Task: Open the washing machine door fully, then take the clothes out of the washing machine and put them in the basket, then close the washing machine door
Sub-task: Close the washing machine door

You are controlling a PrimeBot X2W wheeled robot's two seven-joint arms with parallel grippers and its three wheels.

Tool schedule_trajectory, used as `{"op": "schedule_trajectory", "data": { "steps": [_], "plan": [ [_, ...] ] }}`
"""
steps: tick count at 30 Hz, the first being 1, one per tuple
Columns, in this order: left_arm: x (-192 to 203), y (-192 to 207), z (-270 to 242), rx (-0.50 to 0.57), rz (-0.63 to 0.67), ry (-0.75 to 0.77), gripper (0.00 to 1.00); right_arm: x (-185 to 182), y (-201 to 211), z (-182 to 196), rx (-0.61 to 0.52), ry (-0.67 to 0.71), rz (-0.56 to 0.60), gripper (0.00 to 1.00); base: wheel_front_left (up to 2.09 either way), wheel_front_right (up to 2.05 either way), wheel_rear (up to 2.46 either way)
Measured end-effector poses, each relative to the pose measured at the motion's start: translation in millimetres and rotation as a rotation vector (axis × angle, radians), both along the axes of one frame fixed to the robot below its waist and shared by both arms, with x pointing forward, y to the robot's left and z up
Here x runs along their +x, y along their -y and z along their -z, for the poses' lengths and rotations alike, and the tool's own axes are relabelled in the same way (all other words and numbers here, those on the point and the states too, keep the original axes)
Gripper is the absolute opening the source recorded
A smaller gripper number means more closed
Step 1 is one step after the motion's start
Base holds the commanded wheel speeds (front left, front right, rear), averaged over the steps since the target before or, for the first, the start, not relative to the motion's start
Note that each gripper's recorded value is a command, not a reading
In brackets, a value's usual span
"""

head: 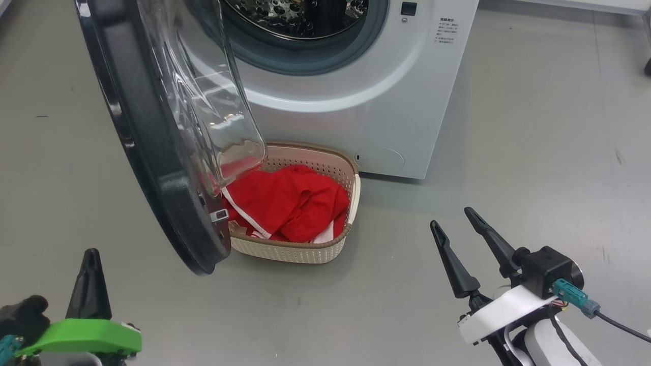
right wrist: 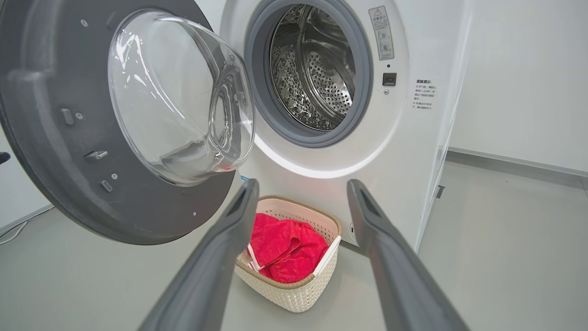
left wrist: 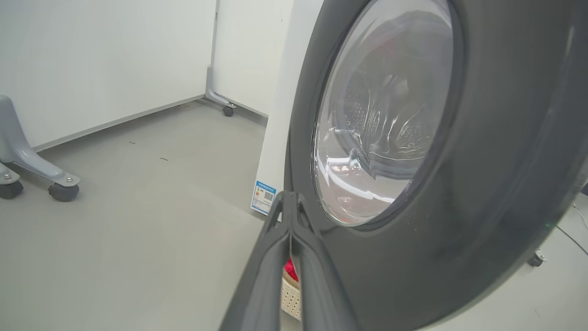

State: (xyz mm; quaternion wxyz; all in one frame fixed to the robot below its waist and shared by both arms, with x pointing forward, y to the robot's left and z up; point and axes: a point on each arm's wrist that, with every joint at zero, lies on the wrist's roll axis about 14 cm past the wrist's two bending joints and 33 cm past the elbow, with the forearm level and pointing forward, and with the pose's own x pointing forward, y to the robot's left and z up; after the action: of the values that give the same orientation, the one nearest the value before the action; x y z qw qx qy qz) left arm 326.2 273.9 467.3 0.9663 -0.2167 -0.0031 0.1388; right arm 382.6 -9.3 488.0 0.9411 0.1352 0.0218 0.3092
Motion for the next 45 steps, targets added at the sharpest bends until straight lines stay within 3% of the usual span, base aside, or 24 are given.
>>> {"op": "schedule_trajectory", "data": {
  "steps": [8,9,10,12,13,16,24,45],
  "plan": [
    [20,-10,-7,-0.366,-0.057,0.059,0.00,-1,0,-2,0.006,0.001,0.005,1.00,0.00,0.00,0.00],
    [20,-10,-7,-0.366,-0.057,0.059,0.00,-1,0,-2,0.006,0.001,0.005,1.00,0.00,0.00,0.00],
    [26,-12,-9,-0.519,-0.056,0.082,0.00,-2,0,-2,0.007,0.002,0.006,1.00,0.00,0.00,0.00],
    [29,-13,-12,-0.624,-0.047,0.102,0.00,-2,0,-2,0.007,0.002,0.007,1.00,0.00,0.00,0.00],
    [37,-8,-15,-0.846,-0.001,0.137,0.00,-3,1,-1,0.007,-0.002,0.010,1.00,0.00,0.00,0.00],
    [44,3,-16,-0.998,0.050,0.117,0.00,-4,3,0,0.006,-0.006,0.015,1.00,0.00,0.00,0.00],
    [51,33,-21,-1.190,0.196,0.057,0.00,-4,5,3,0.005,-0.015,0.023,1.00,0.00,0.00,0.00],
    [61,73,-51,-1.316,0.422,0.043,0.00,-4,11,9,-0.004,-0.029,0.036,1.00,0.00,0.00,0.00]
  ]
}}
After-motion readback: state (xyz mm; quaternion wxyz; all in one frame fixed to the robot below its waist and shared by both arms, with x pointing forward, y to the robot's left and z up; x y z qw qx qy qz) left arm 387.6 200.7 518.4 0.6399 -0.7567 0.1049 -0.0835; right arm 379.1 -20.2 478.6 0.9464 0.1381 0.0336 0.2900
